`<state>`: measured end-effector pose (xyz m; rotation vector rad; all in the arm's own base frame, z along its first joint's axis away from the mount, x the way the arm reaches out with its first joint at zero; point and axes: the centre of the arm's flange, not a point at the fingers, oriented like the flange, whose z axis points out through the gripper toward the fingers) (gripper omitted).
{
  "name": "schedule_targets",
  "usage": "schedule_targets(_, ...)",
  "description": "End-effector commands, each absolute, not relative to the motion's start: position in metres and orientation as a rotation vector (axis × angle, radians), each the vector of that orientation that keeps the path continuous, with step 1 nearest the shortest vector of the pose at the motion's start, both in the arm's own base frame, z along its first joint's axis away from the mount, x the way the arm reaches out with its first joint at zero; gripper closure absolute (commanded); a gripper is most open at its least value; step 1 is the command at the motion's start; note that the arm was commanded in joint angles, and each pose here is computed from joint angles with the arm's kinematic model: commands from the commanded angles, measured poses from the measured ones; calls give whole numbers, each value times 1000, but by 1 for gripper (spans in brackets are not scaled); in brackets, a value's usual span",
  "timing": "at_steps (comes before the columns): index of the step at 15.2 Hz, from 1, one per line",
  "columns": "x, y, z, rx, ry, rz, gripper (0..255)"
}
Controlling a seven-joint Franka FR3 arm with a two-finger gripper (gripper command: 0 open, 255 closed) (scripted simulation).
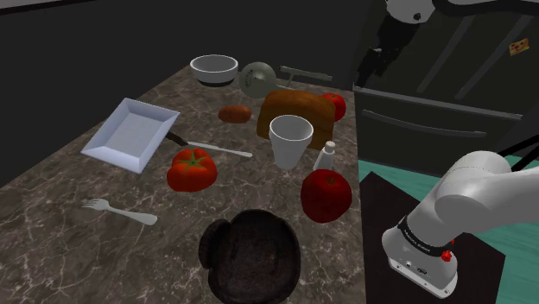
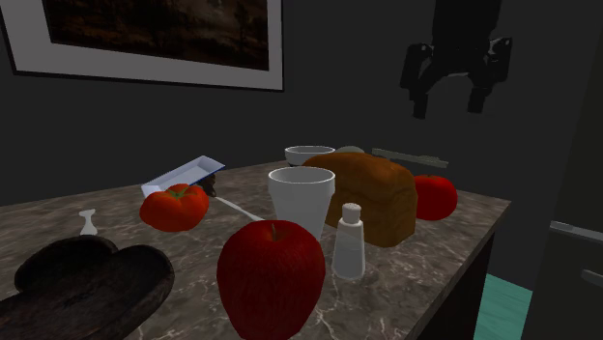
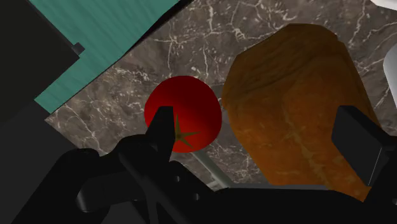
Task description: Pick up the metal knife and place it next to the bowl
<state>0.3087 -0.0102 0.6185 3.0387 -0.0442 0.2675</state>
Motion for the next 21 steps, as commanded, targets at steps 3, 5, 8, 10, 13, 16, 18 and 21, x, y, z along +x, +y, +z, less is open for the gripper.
schedule_targets(3, 329, 3, 609, 3043, 9, 262, 0)
schedule_targets(5, 349, 17, 599, 3047, 62, 257, 0)
schedule_targets(8, 377, 39, 584, 3051, 143, 248, 0)
schedule_targets(10, 395, 55, 574, 3052, 196, 242, 0)
schedule_targets(13, 422, 79, 559, 3053, 277, 234, 0)
schedule_targets(16, 446, 105, 544, 3051, 357, 225, 0)
schedule_targets(18, 462, 123, 533, 3049, 411, 218, 0)
schedule_targets(21, 484, 152, 518, 3044, 492, 209, 0)
